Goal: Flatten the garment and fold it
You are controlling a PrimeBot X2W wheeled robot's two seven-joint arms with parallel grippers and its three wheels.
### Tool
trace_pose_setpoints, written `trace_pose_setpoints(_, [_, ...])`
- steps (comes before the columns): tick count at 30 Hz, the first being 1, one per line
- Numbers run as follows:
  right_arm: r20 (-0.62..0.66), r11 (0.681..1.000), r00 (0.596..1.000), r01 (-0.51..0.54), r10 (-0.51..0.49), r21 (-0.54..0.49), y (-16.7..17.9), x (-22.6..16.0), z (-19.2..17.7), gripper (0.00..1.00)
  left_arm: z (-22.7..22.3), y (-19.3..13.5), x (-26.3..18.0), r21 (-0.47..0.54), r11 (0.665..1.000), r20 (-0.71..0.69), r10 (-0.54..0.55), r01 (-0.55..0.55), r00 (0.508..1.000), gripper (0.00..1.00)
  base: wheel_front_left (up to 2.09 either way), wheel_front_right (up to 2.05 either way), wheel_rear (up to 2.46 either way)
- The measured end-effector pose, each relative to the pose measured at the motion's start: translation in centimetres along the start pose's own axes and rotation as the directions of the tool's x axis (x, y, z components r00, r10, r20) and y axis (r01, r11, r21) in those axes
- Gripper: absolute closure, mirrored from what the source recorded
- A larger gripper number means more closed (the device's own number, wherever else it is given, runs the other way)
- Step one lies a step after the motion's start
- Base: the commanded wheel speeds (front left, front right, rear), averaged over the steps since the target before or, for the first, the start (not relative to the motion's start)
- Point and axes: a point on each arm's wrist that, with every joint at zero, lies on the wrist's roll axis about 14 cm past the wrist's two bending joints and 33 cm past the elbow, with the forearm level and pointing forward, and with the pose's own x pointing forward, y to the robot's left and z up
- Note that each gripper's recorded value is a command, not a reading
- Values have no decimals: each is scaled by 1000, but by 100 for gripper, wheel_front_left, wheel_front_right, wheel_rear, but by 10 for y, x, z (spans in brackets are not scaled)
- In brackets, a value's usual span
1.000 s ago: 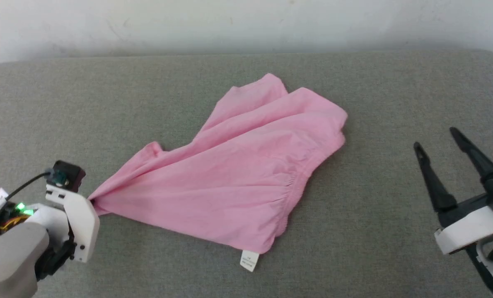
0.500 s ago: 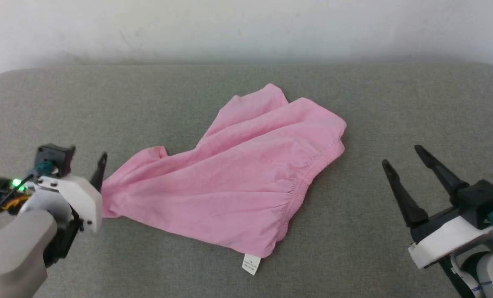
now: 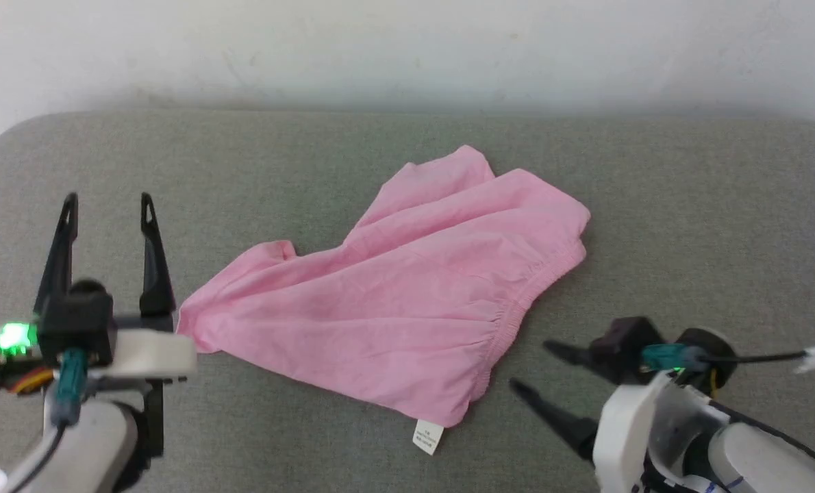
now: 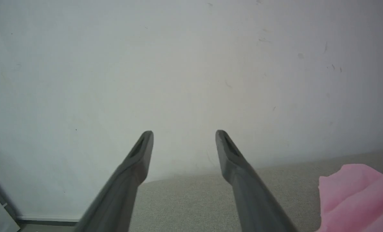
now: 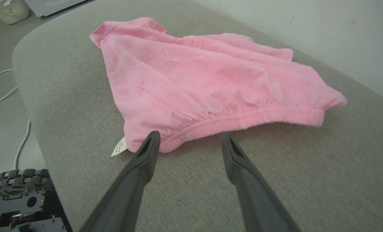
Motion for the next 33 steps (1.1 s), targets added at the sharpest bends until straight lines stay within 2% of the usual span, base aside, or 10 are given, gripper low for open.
trace_pose_setpoints(4, [-136,993,984,-106,111,48,21,10,-17,0,-8,6,-21,-4,998,-16,68,-68,998,0,0,0,0])
trace_pose_setpoints(10, [-270,985,949,-136,161,110,19,29,-36,0,-23,10,-35,-25,994,-58,109,-110,992,0,0,0,0])
trace_pose_setpoints(16, [-312,967,927,-149,210,208,23,58,-47,0,-31,4,-34,-37,993,-72,110,-113,991,0,0,0,0])
trace_pose_setpoints(21, [-360,951,897,-166,256,262,37,76,-71,0,-36,3,-30,-35,992,-75,121,-124,990,0,0,0,0])
trace_pose_setpoints(25, [-376,955,890,-177,258,237,37,87,-83,0,-41,4,-29,-32,991,-87,129,-132,988,0,0,0,0])
trace_pose_setpoints(26, [-374,957,891,-184,259,227,37,89,-84,77,-42,5,-29,-31,990,-91,131,-134,987,0,0,0,0])
trace_pose_setpoints(27, [-367,955,893,-186,262,230,38,90,-84,100,-44,5,-29,-28,990,-92,133,-136,987,0,0,0,0])
trace_pose_setpoints(29, [-350,960,903,-182,249,213,32,90,-82,100,-44,7,-28,-21,990,-90,137,-140,986,0,0,0,0])
trace_pose_setpoints(33, [-309,977,927,-190,211,98,21,82,-74,100,-44,7,-29,-26,991,-91,132,-135,987,0,0,0,0])
